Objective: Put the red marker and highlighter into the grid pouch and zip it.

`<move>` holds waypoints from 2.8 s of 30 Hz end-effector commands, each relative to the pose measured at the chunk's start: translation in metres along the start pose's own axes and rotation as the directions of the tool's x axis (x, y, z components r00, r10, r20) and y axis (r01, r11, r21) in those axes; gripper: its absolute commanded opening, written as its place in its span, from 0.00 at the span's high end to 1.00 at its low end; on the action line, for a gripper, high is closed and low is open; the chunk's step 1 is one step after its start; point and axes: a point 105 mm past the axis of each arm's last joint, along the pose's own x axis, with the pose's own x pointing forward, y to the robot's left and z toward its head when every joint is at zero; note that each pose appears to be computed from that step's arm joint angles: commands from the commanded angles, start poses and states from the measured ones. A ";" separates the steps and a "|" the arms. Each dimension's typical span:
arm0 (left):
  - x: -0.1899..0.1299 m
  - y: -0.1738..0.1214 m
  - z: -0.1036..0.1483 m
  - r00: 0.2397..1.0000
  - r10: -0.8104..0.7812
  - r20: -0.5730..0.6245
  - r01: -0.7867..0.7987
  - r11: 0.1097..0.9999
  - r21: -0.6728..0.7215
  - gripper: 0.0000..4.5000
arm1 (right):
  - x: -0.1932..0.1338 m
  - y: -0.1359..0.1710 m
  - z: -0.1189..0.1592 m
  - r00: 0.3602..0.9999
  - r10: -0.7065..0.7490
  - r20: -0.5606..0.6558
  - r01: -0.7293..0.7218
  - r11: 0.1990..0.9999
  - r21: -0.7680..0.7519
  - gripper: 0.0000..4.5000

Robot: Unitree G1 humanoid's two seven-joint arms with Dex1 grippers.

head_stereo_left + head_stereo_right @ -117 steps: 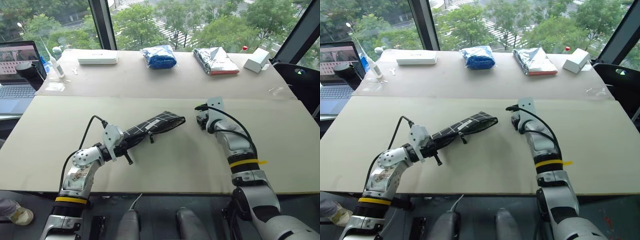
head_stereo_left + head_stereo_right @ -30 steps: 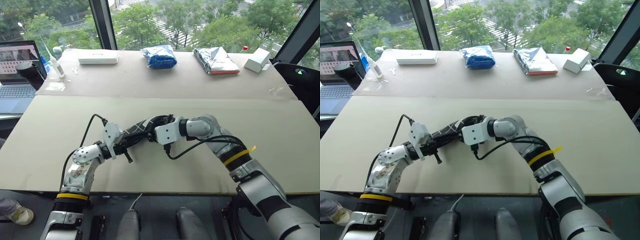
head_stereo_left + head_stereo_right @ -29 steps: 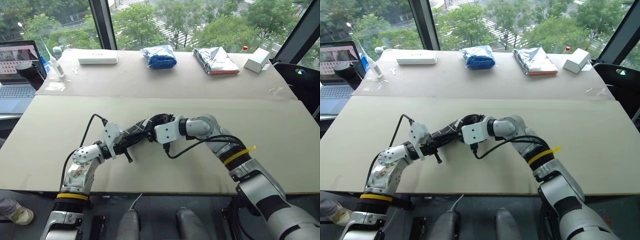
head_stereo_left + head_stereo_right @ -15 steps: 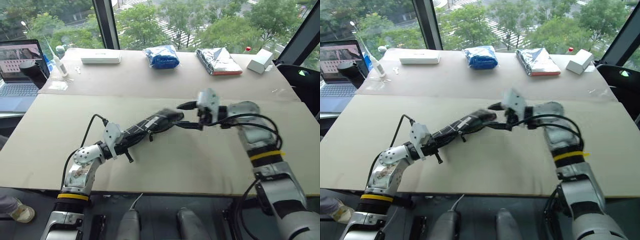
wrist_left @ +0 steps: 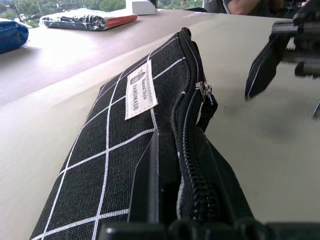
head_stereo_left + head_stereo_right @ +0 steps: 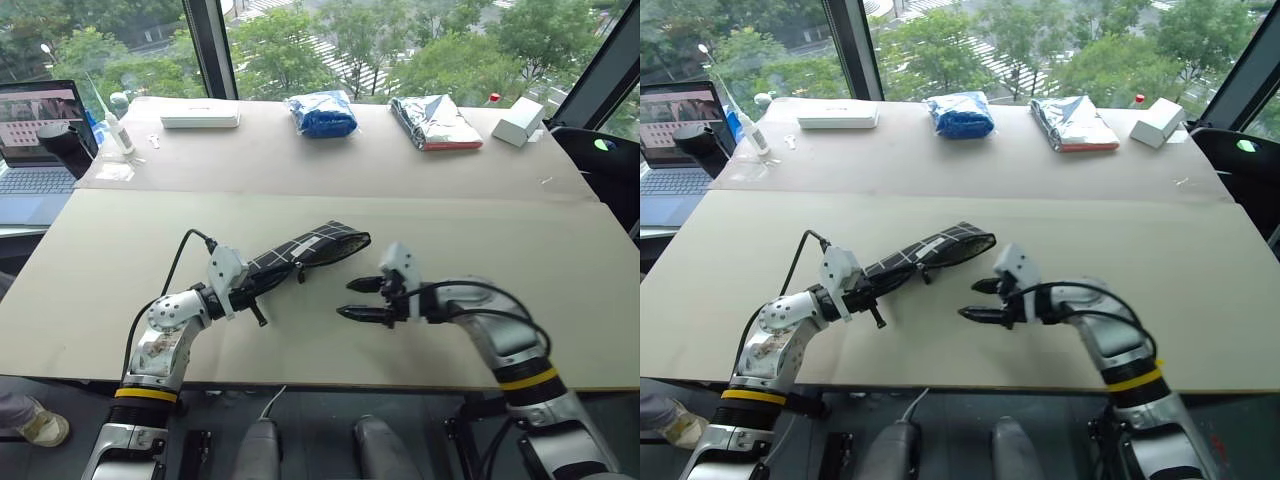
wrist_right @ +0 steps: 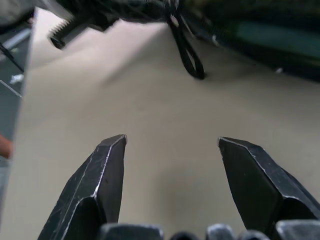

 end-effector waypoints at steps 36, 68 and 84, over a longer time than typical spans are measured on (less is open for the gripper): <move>0.002 0.000 0.009 0.999 0.015 0.035 -0.016 1.000 0.024 1.00 | 0.007 -0.032 0.046 0.989 -0.139 0.052 0.145 0.979 -0.144 0.98; 0.007 0.003 0.024 0.990 -0.138 0.036 0.133 0.983 0.127 1.00 | -0.143 -0.080 0.025 0.970 -0.243 -0.028 0.238 0.964 -0.117 0.37; 0.038 0.001 0.013 0.905 -0.422 -0.046 0.416 0.861 0.291 0.79 | -0.144 -0.005 0.014 0.986 -0.154 0.067 0.154 0.988 -0.001 0.36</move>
